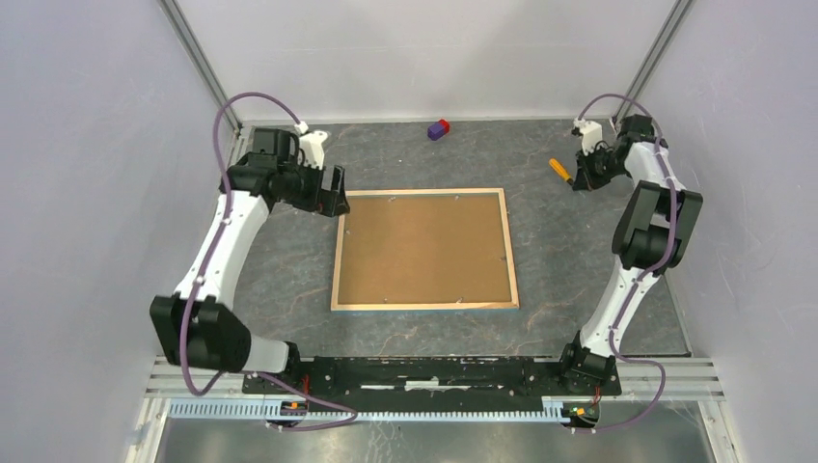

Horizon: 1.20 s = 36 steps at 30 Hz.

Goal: Take the photo out of the frame

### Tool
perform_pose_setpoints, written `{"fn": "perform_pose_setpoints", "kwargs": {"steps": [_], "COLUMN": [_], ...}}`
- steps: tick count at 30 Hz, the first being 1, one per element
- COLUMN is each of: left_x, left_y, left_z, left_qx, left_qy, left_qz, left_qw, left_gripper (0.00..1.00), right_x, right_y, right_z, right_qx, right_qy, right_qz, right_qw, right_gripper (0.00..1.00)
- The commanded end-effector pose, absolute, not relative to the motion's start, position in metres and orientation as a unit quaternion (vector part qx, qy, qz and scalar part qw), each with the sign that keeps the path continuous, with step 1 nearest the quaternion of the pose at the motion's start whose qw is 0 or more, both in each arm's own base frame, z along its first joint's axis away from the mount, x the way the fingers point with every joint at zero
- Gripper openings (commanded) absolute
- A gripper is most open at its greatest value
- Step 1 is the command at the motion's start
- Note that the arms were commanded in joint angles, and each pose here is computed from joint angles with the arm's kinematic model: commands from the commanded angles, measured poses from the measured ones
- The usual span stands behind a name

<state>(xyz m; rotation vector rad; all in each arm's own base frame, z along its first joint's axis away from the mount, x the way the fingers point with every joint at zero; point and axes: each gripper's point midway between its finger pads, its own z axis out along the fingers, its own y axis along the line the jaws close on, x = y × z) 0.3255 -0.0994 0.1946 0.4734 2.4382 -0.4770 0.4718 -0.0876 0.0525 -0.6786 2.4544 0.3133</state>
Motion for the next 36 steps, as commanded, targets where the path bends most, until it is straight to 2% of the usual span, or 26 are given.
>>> {"fn": "perform_pose_setpoints", "kwargs": {"steps": [1, 6, 12, 16, 20, 27, 31, 36], "left_x": [0.335, 0.321, 0.281, 0.272, 0.262, 0.264, 0.264, 0.261], "left_y": [-0.098, -0.104, -0.14, -0.152, -0.164, -0.175, -0.186, -0.199], "left_z": [0.275, 0.325, 0.36, 0.367, 0.36, 0.339, 0.338, 0.324], "left_qx": [0.177, 0.208, 0.258, 0.244, 0.212, 0.169, 0.148, 0.143], "left_qy": [0.867, 0.836, 0.801, 0.796, 0.802, 0.806, 0.792, 0.791], "left_qz": [-0.169, -0.179, -0.293, -0.342, -0.4, -0.446, -0.492, -0.508], "left_qw": [0.434, 0.476, 0.454, 0.435, 0.391, 0.351, 0.33, 0.308], "left_gripper": [1.0, 1.0, 1.0, 1.0, 1.0, 1.0, 0.93, 0.79], "right_x": [0.472, 0.452, 0.411, 0.378, 0.36, 0.317, 0.292, 0.275], "right_y": [-0.04, 0.036, 0.156, 0.226, 0.267, 0.318, 0.341, 0.36], "right_z": [0.156, 0.223, 0.293, 0.325, 0.332, 0.317, 0.319, 0.311], "right_qx": [-0.312, -0.373, -0.437, -0.476, -0.508, -0.57, -0.584, -0.606], "right_qy": [0.858, 0.803, 0.713, 0.657, 0.628, 0.596, 0.581, 0.57], "right_qz": [0.146, 0.187, 0.284, 0.318, 0.282, 0.222, 0.227, 0.202], "right_qw": [0.381, 0.426, 0.469, 0.491, 0.518, 0.52, 0.52, 0.517], "right_gripper": [0.0, 0.0, 0.0, 0.0, 0.0, 0.0, 0.0, 0.0]}}
